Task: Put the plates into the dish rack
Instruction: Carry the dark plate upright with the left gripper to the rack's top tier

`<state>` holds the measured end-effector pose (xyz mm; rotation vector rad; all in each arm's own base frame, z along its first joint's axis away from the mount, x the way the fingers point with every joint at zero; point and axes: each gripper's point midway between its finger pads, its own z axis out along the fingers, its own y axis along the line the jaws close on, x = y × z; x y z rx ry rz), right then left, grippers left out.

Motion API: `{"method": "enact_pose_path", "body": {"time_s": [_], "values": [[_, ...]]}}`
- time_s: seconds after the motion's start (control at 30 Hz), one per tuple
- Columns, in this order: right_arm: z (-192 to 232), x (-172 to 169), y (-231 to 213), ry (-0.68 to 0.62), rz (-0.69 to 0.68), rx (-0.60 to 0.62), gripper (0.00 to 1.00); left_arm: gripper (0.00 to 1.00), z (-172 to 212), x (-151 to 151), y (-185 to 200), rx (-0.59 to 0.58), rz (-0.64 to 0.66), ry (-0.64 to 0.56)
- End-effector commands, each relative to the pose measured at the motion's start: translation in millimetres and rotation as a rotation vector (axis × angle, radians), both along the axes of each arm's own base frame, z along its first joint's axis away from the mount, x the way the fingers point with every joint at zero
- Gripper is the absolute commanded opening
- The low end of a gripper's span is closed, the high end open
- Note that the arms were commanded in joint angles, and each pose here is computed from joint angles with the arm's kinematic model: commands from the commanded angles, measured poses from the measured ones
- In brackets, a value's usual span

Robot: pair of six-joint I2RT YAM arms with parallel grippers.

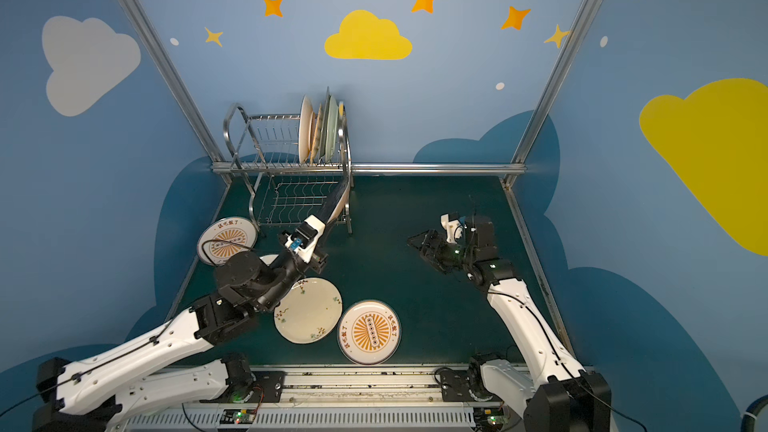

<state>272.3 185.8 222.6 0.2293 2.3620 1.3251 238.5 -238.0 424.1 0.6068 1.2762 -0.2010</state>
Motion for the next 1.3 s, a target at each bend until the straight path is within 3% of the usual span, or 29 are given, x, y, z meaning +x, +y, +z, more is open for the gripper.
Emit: {"method": "enact_pose_path", "body": {"time_s": [0.0,0.3,0.6,0.97,1.27], "values": [[9,3,9,-0.076,0.023,-0.031,0.85,0.04,75,-13,37,-0.205,0.039,-0.123],[13,5,36,-0.136,0.109,-0.071,0.85,0.04,128,-1,72,-0.336,0.109,-0.161],[15,-4,43,-0.174,0.168,-0.089,0.88,0.03,163,34,104,-0.461,0.178,-0.16],[12,-9,53,-0.22,0.213,-0.113,0.89,0.03,184,99,132,-0.566,0.184,-0.122],[2,-3,66,-0.177,0.241,-0.131,0.89,0.03,176,161,162,-0.652,0.17,-0.063]]}}
